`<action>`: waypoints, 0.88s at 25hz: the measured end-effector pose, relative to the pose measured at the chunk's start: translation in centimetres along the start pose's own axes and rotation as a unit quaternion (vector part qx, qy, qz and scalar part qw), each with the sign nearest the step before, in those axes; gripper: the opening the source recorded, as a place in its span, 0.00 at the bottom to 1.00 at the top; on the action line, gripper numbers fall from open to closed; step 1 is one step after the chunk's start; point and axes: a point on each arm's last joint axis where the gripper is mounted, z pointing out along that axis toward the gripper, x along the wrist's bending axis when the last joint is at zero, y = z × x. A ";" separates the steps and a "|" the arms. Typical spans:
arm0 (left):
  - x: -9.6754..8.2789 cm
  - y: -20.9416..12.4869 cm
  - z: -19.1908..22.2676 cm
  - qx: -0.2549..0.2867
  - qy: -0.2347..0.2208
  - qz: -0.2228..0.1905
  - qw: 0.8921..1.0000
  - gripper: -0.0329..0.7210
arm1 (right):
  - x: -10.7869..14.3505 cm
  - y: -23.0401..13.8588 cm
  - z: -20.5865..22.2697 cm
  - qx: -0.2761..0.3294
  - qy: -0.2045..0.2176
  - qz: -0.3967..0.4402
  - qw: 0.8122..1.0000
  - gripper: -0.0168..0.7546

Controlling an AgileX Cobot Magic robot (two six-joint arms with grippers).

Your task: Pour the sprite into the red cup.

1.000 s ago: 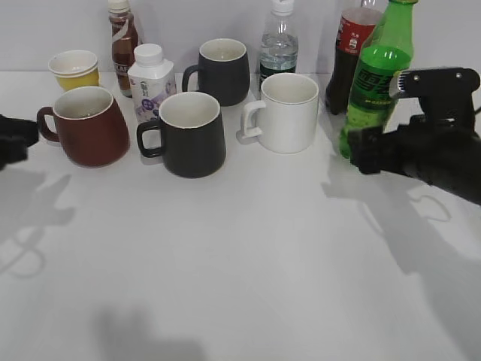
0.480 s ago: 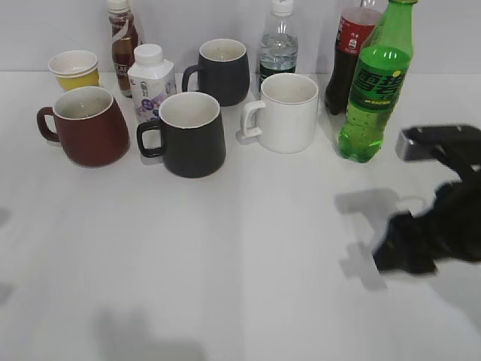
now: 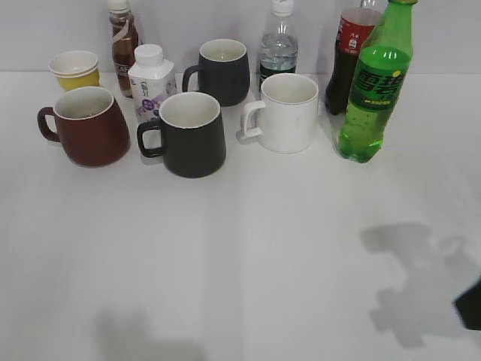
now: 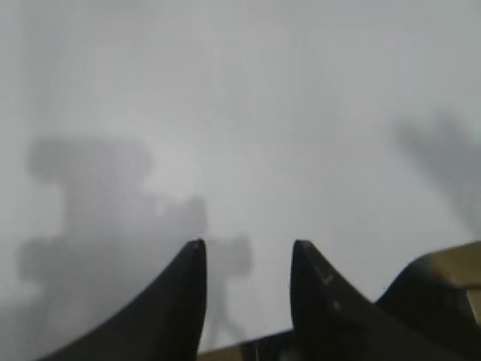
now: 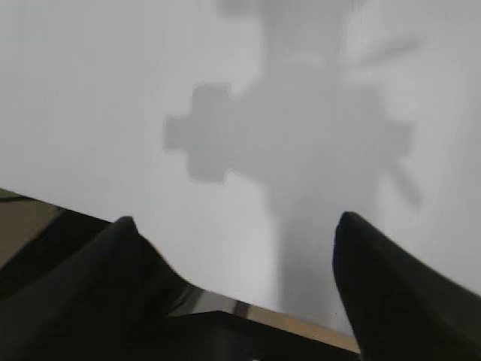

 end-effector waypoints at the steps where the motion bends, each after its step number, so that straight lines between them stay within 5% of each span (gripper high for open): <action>1: 0.1 -0.6 -0.7 -0.029 -0.003 0.001 1.000 0.44 | -0.1 -0.5 -0.8 -0.012 -0.008 -0.004 1.000 0.79; 6: 0.3 -3.0 -2.9 -0.143 -0.008 0.043 0.989 0.40 | -0.9 -4.4 -5.3 -0.103 -0.063 -0.037 0.992 0.79; 11: 0.3 -3.2 -2.9 -0.197 -0.007 0.058 0.979 0.36 | -1.5 -8.3 -6.7 -0.194 -0.076 -0.052 0.977 0.79; 17: 0.3 -3.0 -2.4 -0.207 -0.007 0.060 0.977 0.36 | -1.9 -11.1 -7.0 -0.288 -0.077 -0.063 0.953 0.79; 22: 0.3 -3.0 -2.4 -0.207 -0.007 0.060 0.976 0.36 | -2.0 -11.4 -7.1 -0.300 -0.080 -0.065 0.948 0.79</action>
